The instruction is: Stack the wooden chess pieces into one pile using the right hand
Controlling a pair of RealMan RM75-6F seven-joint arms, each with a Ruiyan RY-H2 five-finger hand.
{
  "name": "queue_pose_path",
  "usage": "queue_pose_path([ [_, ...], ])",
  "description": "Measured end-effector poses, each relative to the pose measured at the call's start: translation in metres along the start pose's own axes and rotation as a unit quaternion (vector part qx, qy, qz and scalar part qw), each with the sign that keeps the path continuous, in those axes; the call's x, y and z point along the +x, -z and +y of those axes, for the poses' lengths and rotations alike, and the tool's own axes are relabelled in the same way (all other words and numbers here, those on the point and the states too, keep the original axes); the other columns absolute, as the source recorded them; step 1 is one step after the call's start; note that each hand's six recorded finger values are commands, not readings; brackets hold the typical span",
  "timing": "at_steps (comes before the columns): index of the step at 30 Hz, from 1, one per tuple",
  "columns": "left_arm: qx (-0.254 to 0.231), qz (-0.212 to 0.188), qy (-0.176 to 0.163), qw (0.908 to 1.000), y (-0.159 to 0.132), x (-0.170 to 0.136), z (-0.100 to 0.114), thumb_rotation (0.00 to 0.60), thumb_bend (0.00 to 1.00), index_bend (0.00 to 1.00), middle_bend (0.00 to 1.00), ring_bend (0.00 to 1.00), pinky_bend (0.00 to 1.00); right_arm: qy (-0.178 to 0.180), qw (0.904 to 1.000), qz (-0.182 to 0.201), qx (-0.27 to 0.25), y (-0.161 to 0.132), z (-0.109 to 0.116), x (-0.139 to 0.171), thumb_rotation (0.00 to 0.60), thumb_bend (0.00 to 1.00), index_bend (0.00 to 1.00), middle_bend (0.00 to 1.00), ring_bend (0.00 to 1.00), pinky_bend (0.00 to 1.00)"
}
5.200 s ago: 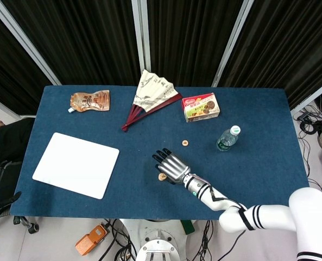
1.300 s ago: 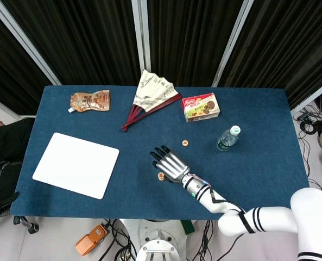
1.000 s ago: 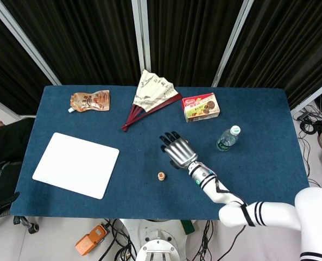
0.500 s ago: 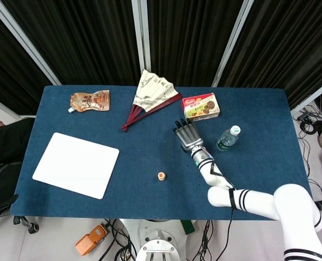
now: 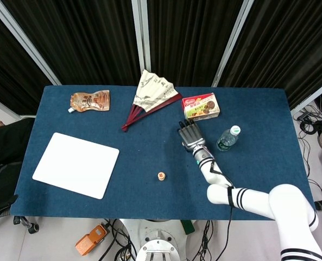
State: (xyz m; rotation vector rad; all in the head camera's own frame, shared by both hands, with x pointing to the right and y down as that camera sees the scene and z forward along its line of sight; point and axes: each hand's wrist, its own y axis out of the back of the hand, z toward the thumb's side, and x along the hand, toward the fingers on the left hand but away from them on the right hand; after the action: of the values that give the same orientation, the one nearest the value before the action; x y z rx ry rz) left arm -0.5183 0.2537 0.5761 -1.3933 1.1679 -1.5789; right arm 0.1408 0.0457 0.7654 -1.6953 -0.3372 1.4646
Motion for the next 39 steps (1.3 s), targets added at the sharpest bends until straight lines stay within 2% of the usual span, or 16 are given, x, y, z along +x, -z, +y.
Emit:
queue_pose_path([
  [9, 0.001, 0.003, 0.001, 1.0, 0.001, 0.0, 0.0, 0.6, 0.0, 0.18, 0.16, 0.12, 0.0, -0.001, 1.0, 0.002, -0.002, -0.001, -0.005, -0.003, 0.6, 0.41, 0.5, 0.18, 0.15, 0.18],
  [15, 0.001, 0.003, 0.002, 1.0, 0.001, -0.001, 0.0, 0.6, 0.0, 0.18, 0.16, 0.12, 0.0, -0.002, 1.0, -0.001, -0.003, 0.001, -0.006, -0.003, 0.6, 0.41, 0.59, 0.2, 0.17, 0.18],
  [21, 0.001, 0.004, 0.001, 1.0, 0.003, -0.001, 0.0, 0.6, 0.0, 0.18, 0.16, 0.12, 0.0, 0.011, 0.9998, 0.011, -0.01, -0.001, 0.003, 0.003, 0.6, 0.41, 0.61, 0.2, 0.17, 0.18],
  [27, 0.0, 0.003, 0.001, 1.0, 0.002, 0.0, 0.001, 0.6, 0.0, 0.18, 0.16, 0.12, 0.0, 0.035, 0.9977, 0.055, -0.017, -0.014, 0.022, 0.027, 0.6, 0.41, 0.61, 0.21, 0.17, 0.18],
  [34, 0.0, -0.002, -0.003, 1.0, -0.001, 0.001, 0.003, 0.6, 0.0, 0.18, 0.16, 0.12, 0.0, 0.07, 0.9872, 0.143, -0.014, -0.048, 0.047, 0.076, 0.6, 0.41, 0.6, 0.21, 0.17, 0.18],
  [39, -0.001, -0.005, -0.002, 1.0, -0.002, 0.001, 0.002, 0.6, 0.0, 0.18, 0.16, 0.12, 0.0, 0.076, 0.9792, 0.188, 0.009, -0.067, 0.047, 0.101, 0.6, 0.41, 0.6, 0.21, 0.17, 0.18],
])
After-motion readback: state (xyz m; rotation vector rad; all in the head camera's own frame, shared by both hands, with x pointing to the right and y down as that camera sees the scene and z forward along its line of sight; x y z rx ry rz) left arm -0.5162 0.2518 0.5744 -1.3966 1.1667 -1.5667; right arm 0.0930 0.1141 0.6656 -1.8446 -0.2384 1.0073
